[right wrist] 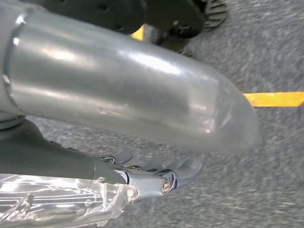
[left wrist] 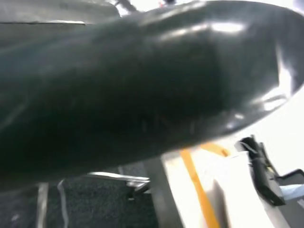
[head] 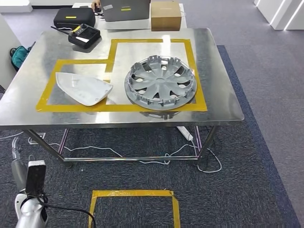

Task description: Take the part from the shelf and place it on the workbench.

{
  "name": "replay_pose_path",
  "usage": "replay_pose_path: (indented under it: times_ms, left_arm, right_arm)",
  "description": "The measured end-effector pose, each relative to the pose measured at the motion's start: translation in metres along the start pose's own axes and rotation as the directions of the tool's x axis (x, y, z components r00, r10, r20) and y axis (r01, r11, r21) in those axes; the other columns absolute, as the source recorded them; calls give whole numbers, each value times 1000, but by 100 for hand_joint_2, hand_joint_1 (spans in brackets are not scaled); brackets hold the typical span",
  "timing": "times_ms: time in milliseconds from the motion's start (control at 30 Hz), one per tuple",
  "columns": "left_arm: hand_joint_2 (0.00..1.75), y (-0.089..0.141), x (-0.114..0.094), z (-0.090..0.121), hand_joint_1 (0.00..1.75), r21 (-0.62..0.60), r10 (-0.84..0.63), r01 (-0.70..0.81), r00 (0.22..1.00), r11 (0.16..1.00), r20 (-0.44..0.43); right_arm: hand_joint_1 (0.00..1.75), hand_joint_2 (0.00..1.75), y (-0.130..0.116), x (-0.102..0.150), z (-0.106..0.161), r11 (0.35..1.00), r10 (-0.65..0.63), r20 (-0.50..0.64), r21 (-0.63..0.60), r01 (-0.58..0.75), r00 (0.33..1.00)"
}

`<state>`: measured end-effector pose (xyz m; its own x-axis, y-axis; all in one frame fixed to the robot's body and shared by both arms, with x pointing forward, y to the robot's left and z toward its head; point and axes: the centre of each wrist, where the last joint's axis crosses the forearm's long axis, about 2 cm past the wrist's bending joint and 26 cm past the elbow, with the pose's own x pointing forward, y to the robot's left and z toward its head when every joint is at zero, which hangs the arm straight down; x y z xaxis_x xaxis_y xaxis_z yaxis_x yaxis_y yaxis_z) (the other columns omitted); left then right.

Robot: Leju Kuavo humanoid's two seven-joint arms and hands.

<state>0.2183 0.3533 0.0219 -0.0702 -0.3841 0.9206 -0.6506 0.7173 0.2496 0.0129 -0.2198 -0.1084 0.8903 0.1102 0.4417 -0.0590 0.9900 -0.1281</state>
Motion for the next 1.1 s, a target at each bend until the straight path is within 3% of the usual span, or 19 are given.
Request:
replay_pose_path:
  times_ms: [133, 333, 500, 633, 933, 1100]
  left_arm:
    - [0, 10, -21, 16, 0, 28, 27, -23, 992, 999, -126]
    - [0, 20, -56, 55, 0, 41, 43, -30, 933, 999, -357]
    - [0, 25, -80, 104, 0, 2, 35, -41, 821, 999, -569]
    - [0, 29, -88, 144, 0, -79, -25, -47, 688, 996, -725]
    - [0, 33, -86, 195, 0, -235, -202, -33, 409, 971, -890]
    - [0, 34, -84, 208, 0, -277, -249, -42, 324, 960, -913]
  right_arm:
    - [0, 0, 1, -2, 1, 1000, 17, -6, 16, -17, 1000]
    - [0, 0, 1, -3, 1, 998, 47, -8, 36, -46, 999]
    - [0, 0, 0, -3, 1, 997, 59, -4, 50, -59, 998]
    - [0, 0, 0, -4, 2, 996, 60, 0, 61, -60, 998]
    - [0, 0, -1, 2, -1, 996, 64, 19, 56, -65, 998]
    - [0, 0, 0, 0, 0, 996, 63, 16, 62, -64, 998]
